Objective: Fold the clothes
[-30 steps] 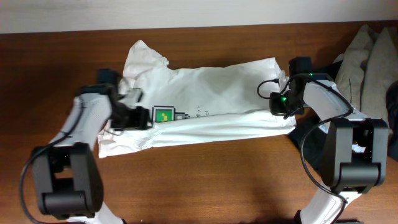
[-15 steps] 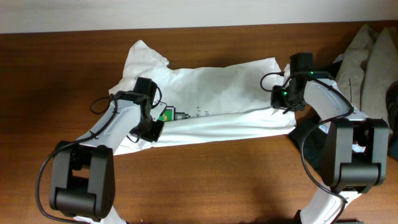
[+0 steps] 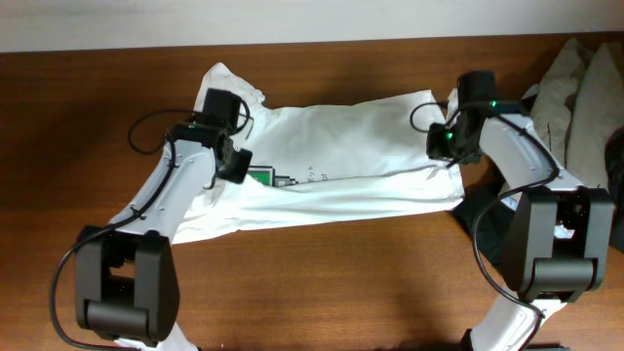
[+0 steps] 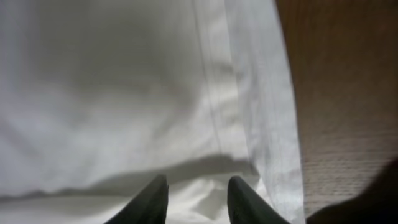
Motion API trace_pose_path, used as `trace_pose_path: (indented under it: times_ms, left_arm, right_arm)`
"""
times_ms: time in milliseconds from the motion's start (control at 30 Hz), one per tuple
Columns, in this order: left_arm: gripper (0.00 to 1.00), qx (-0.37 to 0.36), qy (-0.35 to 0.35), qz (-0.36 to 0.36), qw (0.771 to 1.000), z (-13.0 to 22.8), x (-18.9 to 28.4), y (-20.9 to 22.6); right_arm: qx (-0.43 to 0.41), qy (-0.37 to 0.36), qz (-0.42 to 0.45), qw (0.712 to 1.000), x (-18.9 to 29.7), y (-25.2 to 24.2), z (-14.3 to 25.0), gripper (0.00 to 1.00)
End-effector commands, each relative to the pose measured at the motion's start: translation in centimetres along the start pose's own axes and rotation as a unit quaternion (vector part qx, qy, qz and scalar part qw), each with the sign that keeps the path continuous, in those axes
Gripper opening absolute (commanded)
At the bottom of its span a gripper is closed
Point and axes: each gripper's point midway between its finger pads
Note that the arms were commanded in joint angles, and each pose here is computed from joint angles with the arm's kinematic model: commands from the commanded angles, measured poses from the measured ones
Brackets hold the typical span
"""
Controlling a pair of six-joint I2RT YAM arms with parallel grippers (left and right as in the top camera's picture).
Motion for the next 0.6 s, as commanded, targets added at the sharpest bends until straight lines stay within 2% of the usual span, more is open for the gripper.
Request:
trace_pose_path:
  times_ms: [0,33,100,133,233,300,400,467,567]
  left_arm:
    - [0.99,0.043,-0.095,-0.043,0.994,-5.5,4.1,4.8]
    - [0.99,0.056,-0.149,-0.018,0.987,-7.9,5.3,5.6]
    - [0.99,0.083,-0.222,0.035,0.971,-10.7,6.4,7.2]
    - [0.99,0.107,-0.236,0.063,0.964,-11.5,5.7,8.7]
    - [0.99,0.132,-0.222,0.141,0.956,-13.4,1.8,10.0]
    - [0.99,0.144,-0.183,0.188,0.954,-16.0,-3.8,10.4]
    - [0.99,0.154,-0.167,0.21,0.951,-17.5,-9.8,10.0]
    - [0.99,0.17,-0.161,0.216,0.948,-17.2,-13.2,9.4]
    - [0.99,0.169,-0.146,0.221,0.949,-16.6,-15.3,8.3]
  right_arm:
    - [0.013,-0.036,-0.014,0.999,4.9,1.7,-3.5,0.9]
    - [0.013,-0.035,-0.013,0.999,6.1,1.9,-3.8,0.99]
    - [0.016,-0.028,-0.012,0.999,7.1,2.0,-3.6,0.99]
    - [0.015,-0.02,-0.01,1.0,7.1,1.9,-3.3,0.99]
    - [0.013,-0.002,-0.013,1.0,7.1,2.0,-2.4,0.99]
    - [0.011,0.015,-0.012,1.0,7.1,1.9,-1.6,0.99]
    - [0.009,0.028,-0.009,1.0,7.1,1.7,-0.9,0.99]
    - [0.009,0.034,-0.007,0.999,7.1,1.6,-0.6,0.99]
    - [0.008,0.033,-0.007,0.999,7.1,1.6,-0.7,0.99]
Point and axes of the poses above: each gripper's point midway between its finger pads, its own x axis back along the fingers, its own y axis along the line the jaws close on, z = x × y, and after that the axes turned 5 degrees about -x, right-handed
